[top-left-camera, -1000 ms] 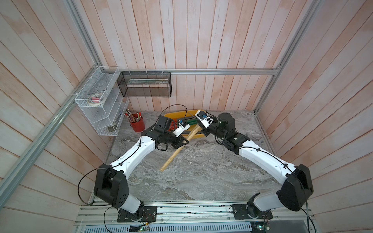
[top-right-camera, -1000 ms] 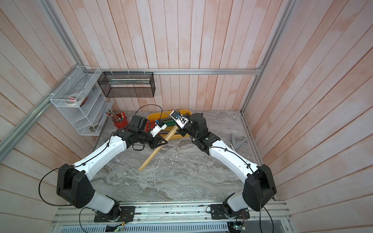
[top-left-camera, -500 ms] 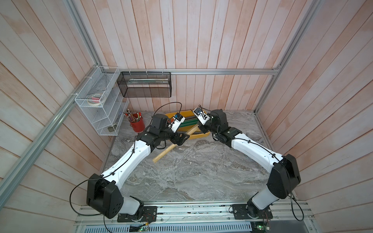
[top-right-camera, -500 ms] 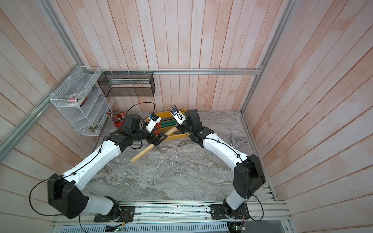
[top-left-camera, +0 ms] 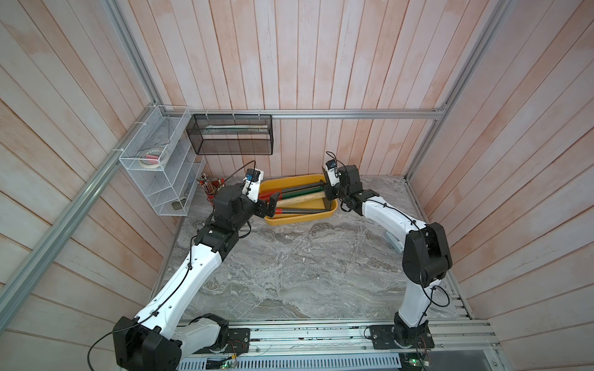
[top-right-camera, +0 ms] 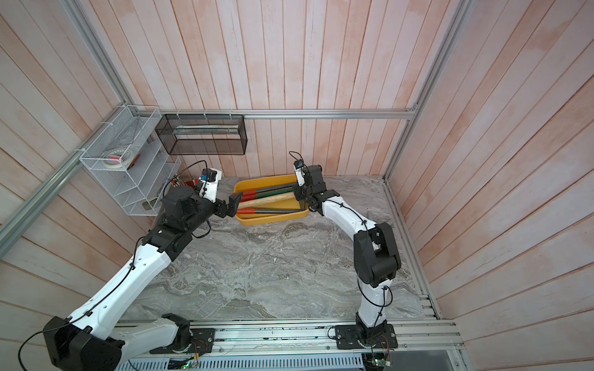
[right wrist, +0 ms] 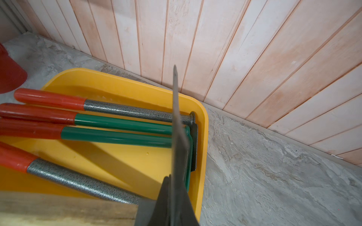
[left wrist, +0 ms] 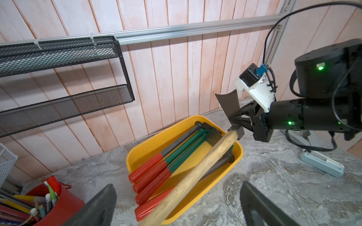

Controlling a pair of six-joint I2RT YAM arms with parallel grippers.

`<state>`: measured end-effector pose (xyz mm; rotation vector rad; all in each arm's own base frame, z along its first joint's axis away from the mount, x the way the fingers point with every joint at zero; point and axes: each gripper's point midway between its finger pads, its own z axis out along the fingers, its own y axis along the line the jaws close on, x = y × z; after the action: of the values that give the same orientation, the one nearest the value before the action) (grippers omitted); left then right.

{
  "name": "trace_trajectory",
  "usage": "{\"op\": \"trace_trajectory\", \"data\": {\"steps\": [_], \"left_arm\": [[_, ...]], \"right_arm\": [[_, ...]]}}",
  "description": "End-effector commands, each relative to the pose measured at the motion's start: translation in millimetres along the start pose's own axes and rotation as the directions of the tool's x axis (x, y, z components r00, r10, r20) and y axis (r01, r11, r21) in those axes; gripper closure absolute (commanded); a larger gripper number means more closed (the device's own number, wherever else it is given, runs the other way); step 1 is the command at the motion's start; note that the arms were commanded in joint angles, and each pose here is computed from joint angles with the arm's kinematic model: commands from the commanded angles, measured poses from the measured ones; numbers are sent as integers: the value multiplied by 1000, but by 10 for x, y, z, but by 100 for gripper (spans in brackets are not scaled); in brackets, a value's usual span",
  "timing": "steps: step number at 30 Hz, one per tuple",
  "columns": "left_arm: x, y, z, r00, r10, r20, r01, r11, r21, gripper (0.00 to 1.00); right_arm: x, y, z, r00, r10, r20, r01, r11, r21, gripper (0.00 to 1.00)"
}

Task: Put the small hoe into the storage box
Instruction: Place the hoe in the storage box.

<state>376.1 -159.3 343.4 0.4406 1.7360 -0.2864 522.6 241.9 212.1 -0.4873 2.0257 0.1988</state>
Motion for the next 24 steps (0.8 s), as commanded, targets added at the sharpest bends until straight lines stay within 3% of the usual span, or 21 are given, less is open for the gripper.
{"op": "trace_trajectory", "data": {"steps": [1,11,24], "left_arm": [[24,61,-9,1000,-19,9,19,999,-27,0],[70,117,6,1000,-23,-9,23,999,-40,0],[148,144,108,999,-25,-37,24,999,-40,0]], "right_arm": [[-398,47,81,989,81,123,-75,996,-50,100],[-281,-148,547,991,87,104,-85,996,-23,100],[66,-191,764,994,85,61,-85,996,-6,100]]}}
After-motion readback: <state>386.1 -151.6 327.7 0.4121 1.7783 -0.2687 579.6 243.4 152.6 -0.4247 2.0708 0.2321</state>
